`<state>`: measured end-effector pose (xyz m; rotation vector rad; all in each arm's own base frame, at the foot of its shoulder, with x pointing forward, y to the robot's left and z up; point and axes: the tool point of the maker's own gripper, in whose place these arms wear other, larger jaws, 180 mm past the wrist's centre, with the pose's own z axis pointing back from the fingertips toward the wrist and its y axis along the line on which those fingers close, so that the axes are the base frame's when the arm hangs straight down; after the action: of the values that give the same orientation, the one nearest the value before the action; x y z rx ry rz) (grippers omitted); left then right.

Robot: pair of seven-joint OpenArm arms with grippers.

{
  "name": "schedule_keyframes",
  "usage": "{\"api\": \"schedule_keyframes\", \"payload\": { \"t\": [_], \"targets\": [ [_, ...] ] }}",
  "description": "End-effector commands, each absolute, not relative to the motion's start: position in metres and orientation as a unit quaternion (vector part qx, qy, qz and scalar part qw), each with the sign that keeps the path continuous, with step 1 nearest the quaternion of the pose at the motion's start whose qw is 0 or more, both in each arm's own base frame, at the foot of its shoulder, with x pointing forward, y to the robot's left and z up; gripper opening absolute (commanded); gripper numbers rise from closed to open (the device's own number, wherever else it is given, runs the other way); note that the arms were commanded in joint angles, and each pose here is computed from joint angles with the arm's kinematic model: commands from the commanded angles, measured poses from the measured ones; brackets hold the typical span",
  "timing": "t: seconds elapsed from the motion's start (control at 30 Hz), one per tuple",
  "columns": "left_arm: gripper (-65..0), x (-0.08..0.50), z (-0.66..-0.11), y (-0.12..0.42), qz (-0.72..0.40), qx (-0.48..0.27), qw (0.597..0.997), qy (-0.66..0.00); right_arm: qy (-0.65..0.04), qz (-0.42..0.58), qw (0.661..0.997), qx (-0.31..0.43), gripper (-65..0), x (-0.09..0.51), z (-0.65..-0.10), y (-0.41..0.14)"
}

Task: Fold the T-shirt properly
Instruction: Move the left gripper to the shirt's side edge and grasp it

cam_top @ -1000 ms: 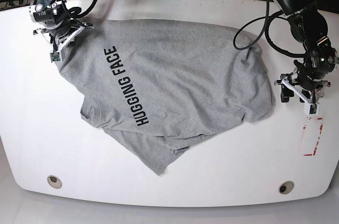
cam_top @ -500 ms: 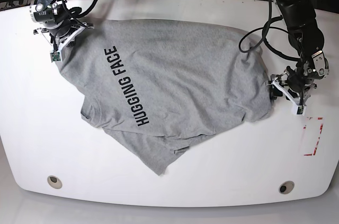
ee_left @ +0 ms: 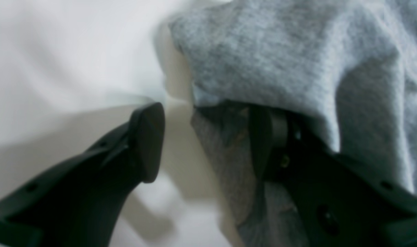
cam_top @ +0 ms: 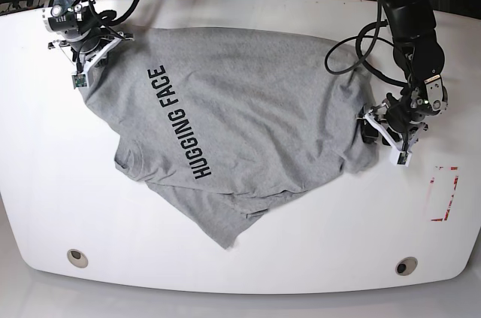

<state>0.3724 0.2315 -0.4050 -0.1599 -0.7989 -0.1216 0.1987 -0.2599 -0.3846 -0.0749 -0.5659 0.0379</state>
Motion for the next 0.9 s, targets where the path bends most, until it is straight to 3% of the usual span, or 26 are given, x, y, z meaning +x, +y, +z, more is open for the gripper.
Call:
{"api": "schedule_keyframes", "payload": {
  "t": [0.0, 0.07, 0.13, 0.23, 0.27, 0.3, 0.4, 0.5, 0.7, 0.87],
  "targets": [
    [-28.3, 0.385, -0.388, 0.237, -0.061, -0.073, 0.905, -0.414, -0.299, 0.022, 0.953, -0.044, -65.0, 0.206, -0.375, -0.263],
    [-28.6, 0.385, -0.389, 0.232, -0.059, -0.077, 0.905, -0.414, -0.299, 0.022, 0.953, -0.044, -65.0, 0.206, -0.375, -0.263],
    [-34.4, 0.386, -0.389, 0.230, -0.060, -0.078, 0.904, -0.416, -0.299, 0.022, 0.953, -0.044, -65.0, 0.206, -0.375, -0.263],
    [-54.2, 0.386, -0.389, 0.230, -0.061, -0.078, 0.904, -0.416, -0.300, 0.022, 0.953, -0.045, -59.3, 0.207, -0.374, -0.263],
    [-61.7, 0.386, -0.389, 0.231, -0.061, -0.077, 0.904, -0.416, -0.301, 0.022, 0.952, -0.046, -53.3, 0.207, -0.373, -0.263],
    [-64.6, 0.386, -0.389, 0.231, -0.061, -0.077, 0.904, -0.416, -0.303, 0.023, 0.952, -0.045, -47.2, 0.207, -0.372, -0.263],
    [-64.3, 0.386, -0.388, 0.233, -0.061, -0.075, 0.904, -0.417, -0.326, 0.021, 0.945, -0.026, -30.4, 0.211, -0.364, -0.256],
    [-64.4, 0.387, -0.385, 0.234, -0.061, -0.074, 0.902, -0.421, -0.351, 0.014, 0.936, 0.003, -20.8, 0.212, -0.356, -0.250],
    [-64.6, 0.386, -0.358, 0.248, -0.059, -0.050, 0.888, -0.454, -0.396, -0.015, 0.917, 0.041, -19.8, 0.217, -0.341, -0.251],
    [-64.6, 0.379, -0.340, 0.266, -0.071, -0.019, 0.889, -0.453, -0.421, -0.007, 0.907, 0.030, -19.8, 0.238, -0.326, -0.261]
  ]
}}
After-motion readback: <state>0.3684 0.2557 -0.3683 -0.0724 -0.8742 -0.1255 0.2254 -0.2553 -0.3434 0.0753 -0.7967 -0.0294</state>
